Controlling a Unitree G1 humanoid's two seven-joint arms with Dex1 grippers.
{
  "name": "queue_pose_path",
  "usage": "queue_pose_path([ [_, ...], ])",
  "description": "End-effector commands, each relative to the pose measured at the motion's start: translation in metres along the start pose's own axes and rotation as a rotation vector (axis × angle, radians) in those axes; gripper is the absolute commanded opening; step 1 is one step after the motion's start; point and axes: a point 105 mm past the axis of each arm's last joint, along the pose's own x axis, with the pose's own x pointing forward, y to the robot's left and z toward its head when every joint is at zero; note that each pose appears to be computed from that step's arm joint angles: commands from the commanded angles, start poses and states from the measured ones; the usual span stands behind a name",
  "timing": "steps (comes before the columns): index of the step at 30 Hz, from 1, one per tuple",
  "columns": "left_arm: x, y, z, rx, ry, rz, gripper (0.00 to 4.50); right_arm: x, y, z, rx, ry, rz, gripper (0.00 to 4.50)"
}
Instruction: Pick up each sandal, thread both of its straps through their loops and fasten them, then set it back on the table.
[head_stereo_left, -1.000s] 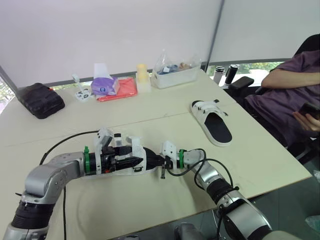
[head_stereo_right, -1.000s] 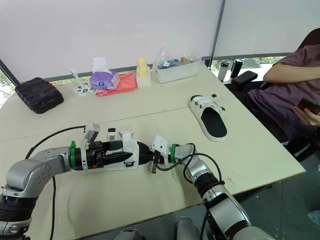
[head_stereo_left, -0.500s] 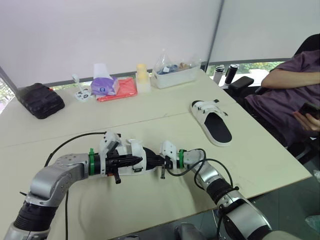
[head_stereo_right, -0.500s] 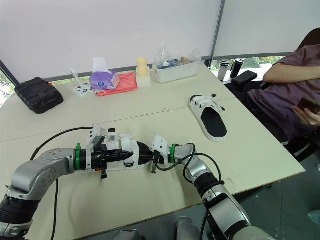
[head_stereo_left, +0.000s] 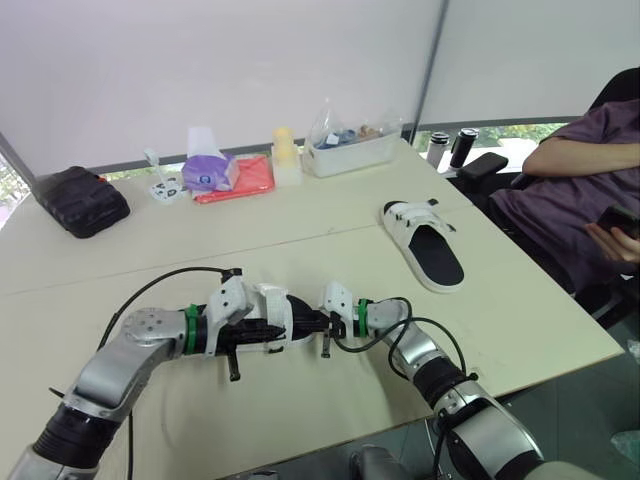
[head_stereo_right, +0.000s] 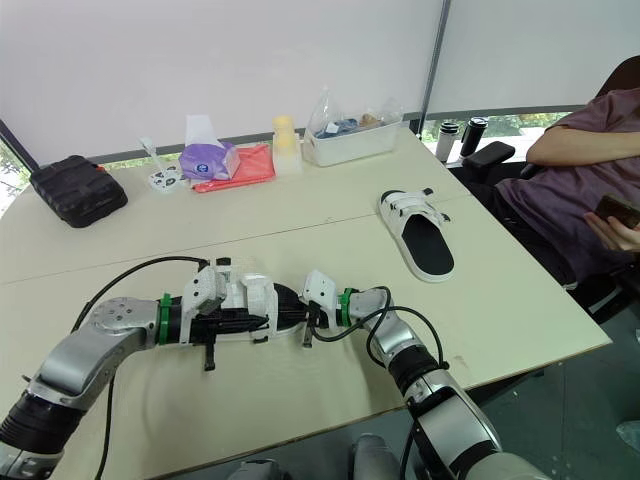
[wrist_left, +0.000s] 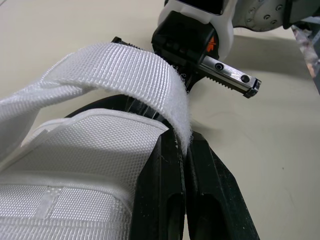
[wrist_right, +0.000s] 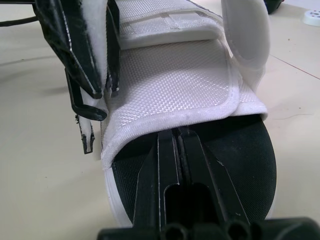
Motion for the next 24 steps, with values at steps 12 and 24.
queue_pose_path([
  [12, -0.047, 0.015, 0.029, -0.207, -0.107, 0.096, 3.91, -0.014, 0.037, -0.079, 0.196, 0.274, 0.041, 0.0],
  [24, -0.064, -0.039, -0.015, -0.305, 0.06, 0.032, 3.91, -0.014, 0.039, -0.081, 0.2, 0.277, 0.051, 0.0],
])
